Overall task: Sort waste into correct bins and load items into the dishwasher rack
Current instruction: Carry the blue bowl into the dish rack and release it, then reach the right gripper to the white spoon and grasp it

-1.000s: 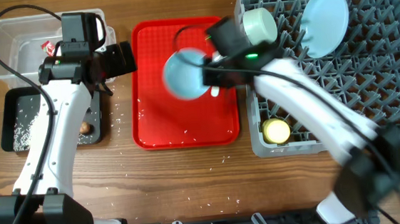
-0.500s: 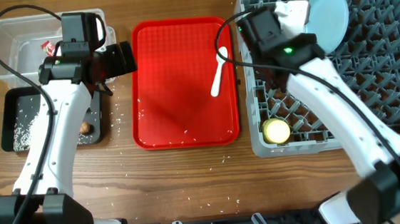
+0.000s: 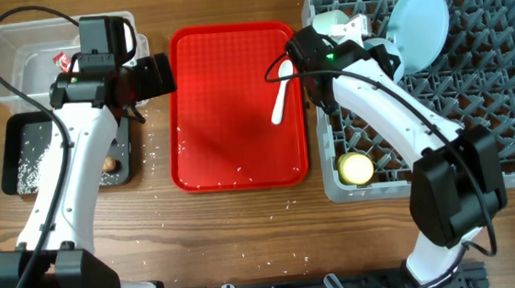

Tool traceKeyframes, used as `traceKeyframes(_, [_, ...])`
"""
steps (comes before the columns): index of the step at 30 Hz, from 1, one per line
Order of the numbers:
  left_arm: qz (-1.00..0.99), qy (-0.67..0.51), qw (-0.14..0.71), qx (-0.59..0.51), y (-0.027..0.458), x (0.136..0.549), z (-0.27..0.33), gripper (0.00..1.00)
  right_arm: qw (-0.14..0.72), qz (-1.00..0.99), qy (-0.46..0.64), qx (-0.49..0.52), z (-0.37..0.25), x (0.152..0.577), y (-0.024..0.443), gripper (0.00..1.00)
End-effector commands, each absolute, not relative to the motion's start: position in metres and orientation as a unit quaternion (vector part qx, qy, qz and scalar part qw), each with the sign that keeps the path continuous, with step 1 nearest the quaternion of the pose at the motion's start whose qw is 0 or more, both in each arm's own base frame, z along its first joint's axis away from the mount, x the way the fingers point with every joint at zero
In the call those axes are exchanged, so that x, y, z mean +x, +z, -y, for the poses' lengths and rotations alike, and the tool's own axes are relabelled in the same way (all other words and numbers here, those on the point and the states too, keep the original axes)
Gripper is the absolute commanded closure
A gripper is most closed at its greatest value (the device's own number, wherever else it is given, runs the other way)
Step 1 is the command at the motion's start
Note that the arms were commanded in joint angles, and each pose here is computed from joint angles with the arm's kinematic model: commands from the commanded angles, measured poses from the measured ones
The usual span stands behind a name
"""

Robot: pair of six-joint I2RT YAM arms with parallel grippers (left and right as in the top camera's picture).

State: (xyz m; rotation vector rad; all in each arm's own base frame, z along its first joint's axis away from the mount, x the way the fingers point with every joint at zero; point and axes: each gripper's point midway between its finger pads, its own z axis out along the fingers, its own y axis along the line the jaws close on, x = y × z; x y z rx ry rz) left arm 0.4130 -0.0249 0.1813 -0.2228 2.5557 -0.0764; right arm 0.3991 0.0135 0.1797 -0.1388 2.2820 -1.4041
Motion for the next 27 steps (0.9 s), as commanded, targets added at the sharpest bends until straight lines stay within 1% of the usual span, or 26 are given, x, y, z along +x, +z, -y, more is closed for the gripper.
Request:
traceKeyframes(1, [-0.954, -0.023, 0.286, -0.082, 0.182, 0.416, 0.023, 0.0, 0.194, -0.853, -0.478, -0.082, -0.026, 0.398, 0.151, 0.95])
traceKeyframes(5, [-0.954, -0.023, 0.286, -0.082, 0.182, 0.416, 0.023, 0.0, 0.19, -0.87, -0.444, -0.103, -0.047, 0.394, 0.14, 0.96])
traceKeyframes(10, [-0.954, -0.023, 0.286, -0.082, 0.182, 0.416, 0.023, 0.0, 0.162, -0.882, -0.404, -0.18, -0.083, 0.38, 0.125, 0.96])
traceKeyframes(11, [-0.954, -0.023, 0.286, -0.082, 0.182, 0.416, 0.023, 0.0, 0.159, -0.886, -0.395, -0.187, -0.088, 0.377, 0.122, 0.92])
traceKeyframes(12, [-0.954, -0.023, 0.286, -0.082, 0.182, 0.416, 0.023, 0.0, 0.155, -0.89, -0.383, -0.193, -0.094, 0.374, 0.118, 0.87])
traceKeyframes(14, [-0.954, -0.023, 0.286, -0.082, 0.182, 0.416, 0.023, 0.0, 0.143, -0.901, -0.355, -0.206, -0.106, 0.366, 0.11, 0.72])
traceKeyframes(15, [-0.954, -0.023, 0.286, -0.082, 0.182, 0.416, 0.023, 0.0, 0.138, -0.905, -0.342, -0.211, -0.111, 0.363, 0.106, 0.66])
traceKeyframes(16, [-0.954, -0.023, 0.286, -0.082, 0.182, 0.416, 0.023, 0.0, 0.134, -0.911, -0.326, -0.216, -0.118, 0.36, 0.102, 0.55])
traceKeyframes(17, [-0.954, -0.023, 0.286, -0.082, 0.182, 0.416, 0.023, 0.0, 0.131, -0.914, -0.314, -0.22, -0.124, 0.357, 0.099, 0.46])
traceKeyframes(18, [-0.954, -0.023, 0.286, -0.082, 0.182, 0.416, 0.023, 0.0, 0.13, -0.917, -0.306, -0.221, -0.128, 0.355, 0.098, 0.32])
traceKeyframes(19, [-0.954, -0.023, 0.286, -0.082, 0.182, 0.416, 0.023, 0.0, 0.131, -0.919, -0.3, -0.221, -0.13, 0.355, 0.097, 0.11])
traceKeyframes(20, [-0.954, -0.023, 0.286, -0.083, 0.182, 0.416, 0.023, 0.0, 0.132, -0.92, -0.296, -0.219, -0.132, 0.355, 0.097, 0.0])
traceKeyframes(23, [-0.954, -0.023, 0.286, -0.082, 0.182, 0.416, 0.023, 0.0, 0.156, -0.924, -0.285, -0.2, -0.137, 0.362, 0.111, 0.0])
traceKeyframes(27, [-0.954, -0.023, 0.286, -0.082, 0.182, 0.416, 0.023, 0.0, 0.243, -0.925, -0.239, -0.166, -0.151, 0.383, 0.167, 0.0])
